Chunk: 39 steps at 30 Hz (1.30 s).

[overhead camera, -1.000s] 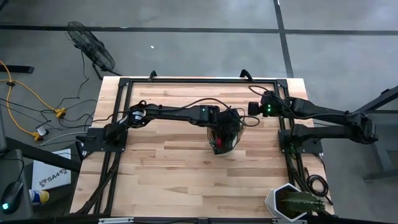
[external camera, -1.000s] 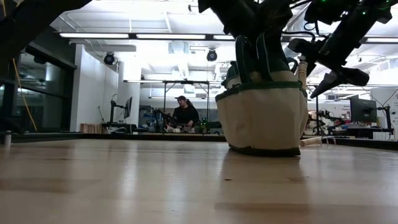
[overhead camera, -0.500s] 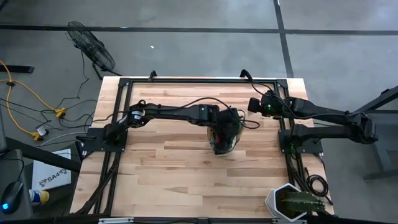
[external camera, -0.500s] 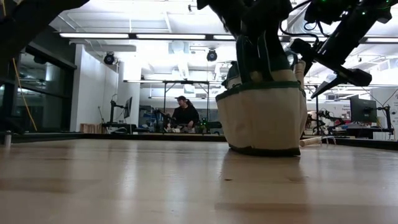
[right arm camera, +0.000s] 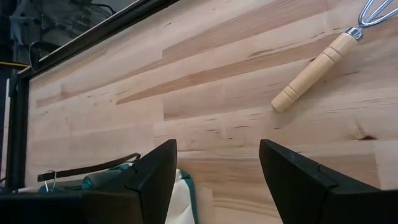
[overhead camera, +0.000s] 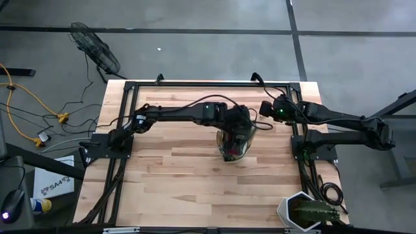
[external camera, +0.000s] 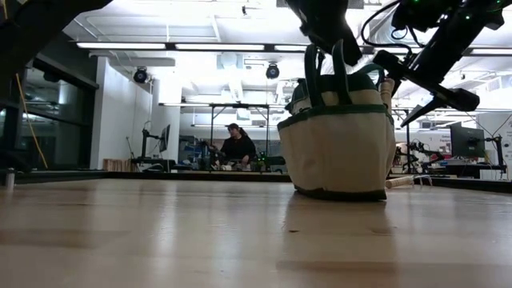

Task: Pick & Place Garden tools in Gardening bag
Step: Put the brown hand rake into the white gardening bag

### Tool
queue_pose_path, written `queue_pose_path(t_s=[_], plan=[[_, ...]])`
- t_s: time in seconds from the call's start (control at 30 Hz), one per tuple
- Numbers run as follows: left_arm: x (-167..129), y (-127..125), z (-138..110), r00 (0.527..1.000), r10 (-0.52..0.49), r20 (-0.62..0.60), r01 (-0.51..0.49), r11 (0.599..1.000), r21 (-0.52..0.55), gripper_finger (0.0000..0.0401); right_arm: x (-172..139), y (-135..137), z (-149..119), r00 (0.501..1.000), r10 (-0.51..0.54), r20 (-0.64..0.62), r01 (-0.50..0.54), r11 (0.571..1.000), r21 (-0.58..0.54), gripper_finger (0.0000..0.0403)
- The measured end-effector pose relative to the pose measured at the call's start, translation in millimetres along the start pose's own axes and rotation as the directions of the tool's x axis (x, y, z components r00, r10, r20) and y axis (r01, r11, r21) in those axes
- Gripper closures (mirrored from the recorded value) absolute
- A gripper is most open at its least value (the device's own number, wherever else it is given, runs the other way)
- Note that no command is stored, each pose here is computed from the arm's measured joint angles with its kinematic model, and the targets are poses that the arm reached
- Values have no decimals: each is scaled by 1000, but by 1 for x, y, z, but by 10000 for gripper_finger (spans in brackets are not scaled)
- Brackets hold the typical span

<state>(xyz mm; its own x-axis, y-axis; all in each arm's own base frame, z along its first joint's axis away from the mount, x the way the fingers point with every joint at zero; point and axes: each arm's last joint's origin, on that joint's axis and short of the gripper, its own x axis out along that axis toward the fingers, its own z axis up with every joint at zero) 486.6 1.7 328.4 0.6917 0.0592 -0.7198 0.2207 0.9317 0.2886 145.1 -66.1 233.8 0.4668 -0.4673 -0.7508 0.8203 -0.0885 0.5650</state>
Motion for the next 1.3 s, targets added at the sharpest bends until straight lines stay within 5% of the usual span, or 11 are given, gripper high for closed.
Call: queue_pose_path(t_s=[0.17, 0.4, 0.67, 0.8, 1.0, 1.13, 1.27, 1.3], plan=[[-13, 12, -2, 996, 80, -28, -80, 997, 4, 98, 0, 1, 1, 999, 3, 34, -5, 999, 33, 182], [-25, 53, -21, 990, 119, -76, -127, 984, -123, 98, -6, 7, 5, 998, 19, 59, -21, 999, 28, 182], [-42, 105, -53, 990, 88, -114, -122, 931, -343, 98, -35, 36, 22, 989, 78, 122, -52, 978, -202, 182], [-54, 125, -63, 992, 91, -83, -118, 896, -428, 98, -55, 50, 34, 992, 44, 121, 14, 896, -445, 182], [-57, 136, -68, 991, 113, -71, -133, 878, -459, 98, -75, 77, 52, 999, 16, 45, 22, 690, -723, 182], [-58, 141, -71, 990, 118, -77, -141, 880, -454, 98, -65, 94, 59, 995, -100, 28, 80, 560, -825, 182], [-60, 147, -76, 992, 106, -66, -124, 895, -429, 98, -44, 105, 62, 954, -300, -17, 141, 499, -855, 182], [-62, 151, -78, 992, 108, -68, -127, 897, -424, 98, -37, 106, 63, 934, -356, -20, 177, 512, -840, 182]])
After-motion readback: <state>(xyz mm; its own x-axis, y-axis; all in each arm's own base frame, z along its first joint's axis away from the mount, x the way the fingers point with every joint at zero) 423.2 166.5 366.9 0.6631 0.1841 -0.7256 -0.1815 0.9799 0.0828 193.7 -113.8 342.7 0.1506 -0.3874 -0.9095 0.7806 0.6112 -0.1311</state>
